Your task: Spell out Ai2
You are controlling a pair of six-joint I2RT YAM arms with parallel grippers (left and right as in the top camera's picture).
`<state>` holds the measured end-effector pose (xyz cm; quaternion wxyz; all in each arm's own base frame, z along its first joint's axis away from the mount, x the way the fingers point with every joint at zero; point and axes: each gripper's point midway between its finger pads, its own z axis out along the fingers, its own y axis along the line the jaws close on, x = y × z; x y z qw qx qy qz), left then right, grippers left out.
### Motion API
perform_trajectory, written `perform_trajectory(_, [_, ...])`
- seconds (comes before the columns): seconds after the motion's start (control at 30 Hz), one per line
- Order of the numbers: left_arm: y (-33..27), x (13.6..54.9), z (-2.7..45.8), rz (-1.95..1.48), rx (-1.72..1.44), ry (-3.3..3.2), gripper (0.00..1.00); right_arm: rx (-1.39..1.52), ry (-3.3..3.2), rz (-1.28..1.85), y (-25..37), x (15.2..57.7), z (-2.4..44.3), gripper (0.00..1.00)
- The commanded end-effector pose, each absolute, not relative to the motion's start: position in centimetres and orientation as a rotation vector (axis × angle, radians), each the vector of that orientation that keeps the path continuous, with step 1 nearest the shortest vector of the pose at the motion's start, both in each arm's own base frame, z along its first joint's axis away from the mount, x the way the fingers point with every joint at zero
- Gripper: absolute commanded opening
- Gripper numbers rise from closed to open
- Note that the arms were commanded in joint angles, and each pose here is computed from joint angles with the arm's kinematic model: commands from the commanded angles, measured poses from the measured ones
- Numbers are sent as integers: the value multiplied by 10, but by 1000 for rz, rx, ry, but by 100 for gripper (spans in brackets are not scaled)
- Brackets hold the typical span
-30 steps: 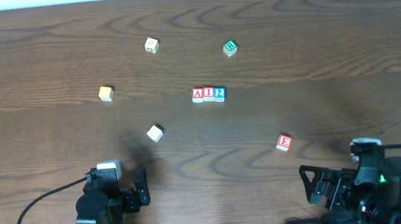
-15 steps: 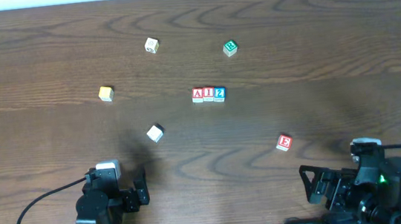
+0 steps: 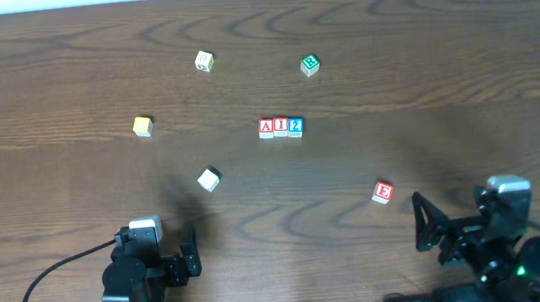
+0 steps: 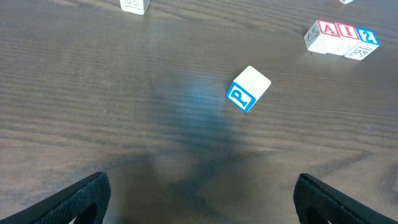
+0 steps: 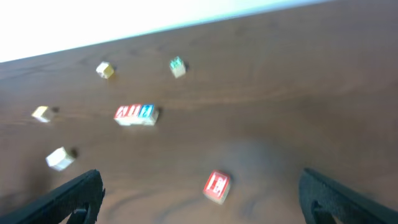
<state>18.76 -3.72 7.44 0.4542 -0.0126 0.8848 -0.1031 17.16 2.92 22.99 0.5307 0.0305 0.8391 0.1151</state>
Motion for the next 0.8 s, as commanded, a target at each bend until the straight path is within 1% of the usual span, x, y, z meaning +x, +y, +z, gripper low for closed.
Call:
perform_trajectory(0.0, [-33, 187, 71, -233, -51, 2188, 95, -51, 1992, 134, 22, 176, 196, 99])
perform_trajectory(0.17, [-33, 187, 71, -233, -51, 2189, 95, -72, 2052, 97, 19, 184, 140, 99])
perform_trajectory(0.4, [-33, 187, 71, -233, -51, 2188, 95, -69, 2220, 101, 19, 182, 67, 99])
perform_trajectory(0.77, [-33, 187, 71, -232, -51, 2188, 95, -70, 2202, 101, 20, 185, 71, 99])
